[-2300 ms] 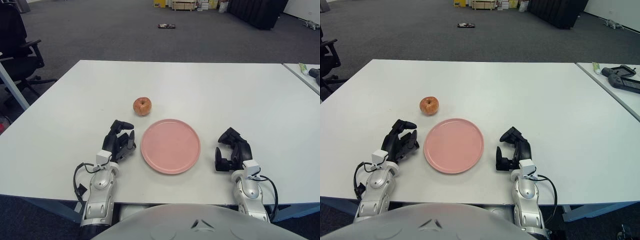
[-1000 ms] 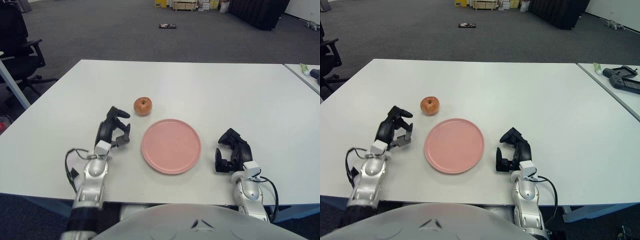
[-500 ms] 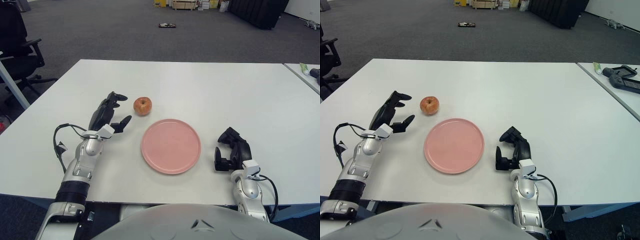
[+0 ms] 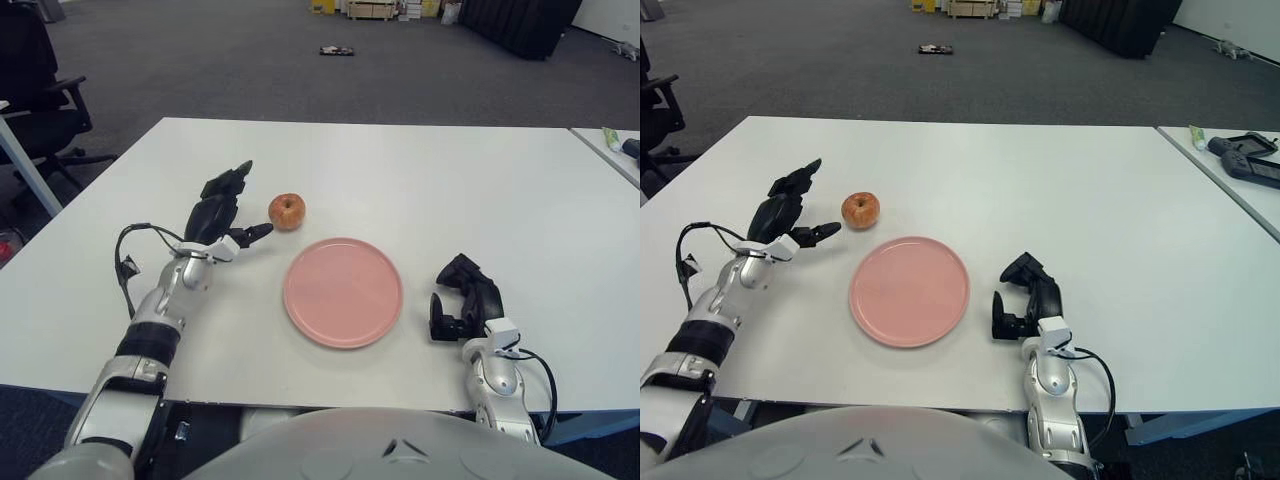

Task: Put the apple into the plate.

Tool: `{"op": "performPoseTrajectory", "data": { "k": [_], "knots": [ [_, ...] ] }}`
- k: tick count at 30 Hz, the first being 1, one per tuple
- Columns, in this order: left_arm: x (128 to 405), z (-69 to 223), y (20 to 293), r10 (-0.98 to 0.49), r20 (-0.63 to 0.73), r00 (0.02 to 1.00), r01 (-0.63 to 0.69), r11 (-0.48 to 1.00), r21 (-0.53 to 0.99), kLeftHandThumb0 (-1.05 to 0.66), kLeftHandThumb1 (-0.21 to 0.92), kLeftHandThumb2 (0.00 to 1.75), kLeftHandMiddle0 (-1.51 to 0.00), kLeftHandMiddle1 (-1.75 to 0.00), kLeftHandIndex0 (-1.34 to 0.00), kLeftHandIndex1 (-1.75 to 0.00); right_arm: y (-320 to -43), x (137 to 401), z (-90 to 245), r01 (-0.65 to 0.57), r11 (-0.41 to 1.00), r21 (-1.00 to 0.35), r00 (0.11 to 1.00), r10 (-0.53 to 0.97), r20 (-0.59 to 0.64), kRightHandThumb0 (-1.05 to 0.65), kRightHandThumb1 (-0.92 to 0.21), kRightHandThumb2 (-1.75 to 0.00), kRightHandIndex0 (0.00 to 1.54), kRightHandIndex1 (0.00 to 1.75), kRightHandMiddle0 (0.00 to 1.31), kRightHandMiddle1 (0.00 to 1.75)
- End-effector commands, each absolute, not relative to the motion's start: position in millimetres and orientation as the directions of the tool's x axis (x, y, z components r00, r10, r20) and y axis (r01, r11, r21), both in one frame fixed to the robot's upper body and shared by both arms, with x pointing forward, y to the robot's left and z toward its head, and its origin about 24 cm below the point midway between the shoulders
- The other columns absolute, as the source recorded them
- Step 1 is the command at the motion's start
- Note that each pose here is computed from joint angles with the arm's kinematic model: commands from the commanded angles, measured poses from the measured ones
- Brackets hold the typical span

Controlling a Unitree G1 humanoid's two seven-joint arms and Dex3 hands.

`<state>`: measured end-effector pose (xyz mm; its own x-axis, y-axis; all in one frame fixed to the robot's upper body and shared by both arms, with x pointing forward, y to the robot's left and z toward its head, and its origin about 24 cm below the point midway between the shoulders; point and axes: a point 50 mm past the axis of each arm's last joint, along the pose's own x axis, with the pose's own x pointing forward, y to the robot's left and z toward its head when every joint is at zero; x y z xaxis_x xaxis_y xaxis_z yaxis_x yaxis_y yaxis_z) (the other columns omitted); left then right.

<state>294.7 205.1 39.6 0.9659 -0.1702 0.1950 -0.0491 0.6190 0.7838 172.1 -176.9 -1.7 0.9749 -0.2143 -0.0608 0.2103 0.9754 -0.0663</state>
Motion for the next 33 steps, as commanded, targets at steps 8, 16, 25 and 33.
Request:
{"op": "performPoseTrajectory", "data": {
  "k": [8,16,25,33],
  "knots": [
    [320.8,50.9,194.3,-0.233,0.212,0.949,-0.042,0.572,0.819,-1.05,0.83,0.28,0.0,0.0,0.0,0.0,-178.0,176.0,0.4,0.206,0.976,-0.069,0.976,-0.21,-0.053,-0.01,0.08,-1.75,0.93,1.75,0.71,1.66],
    [337.7,56.9,181.7,-0.327,0.156,0.932,0.039,0.52,0.853,-1.05,0.82,0.24,0.0,0.0,0.0,0.0,-179.2,175.6,0.0,0.215,0.974,-0.075,0.974,-0.219,-0.05,-0.01,0.08,-1.75,0.93,1.75,0.69,1.68],
    [346.8,60.3,174.1,-0.394,0.107,0.913,0.102,0.474,0.874,-1.05,0.77,0.22,0.0,0.0,0.0,0.0,-179.2,174.2,0.7,0.221,0.973,-0.06,0.974,-0.224,-0.045,-0.01,0.08,-1.75,0.93,1.75,0.71,1.66],
    [355.4,70.0,157.4,-0.461,0.079,0.884,0.15,0.44,0.885,-1.02,0.75,0.23,0.0,0.0,0.0,0.0,-179.8,172.8,1.3,0.221,0.974,-0.06,0.974,-0.223,-0.037,-0.01,0.08,-1.75,0.93,1.75,0.72,1.65]
  ]
}}
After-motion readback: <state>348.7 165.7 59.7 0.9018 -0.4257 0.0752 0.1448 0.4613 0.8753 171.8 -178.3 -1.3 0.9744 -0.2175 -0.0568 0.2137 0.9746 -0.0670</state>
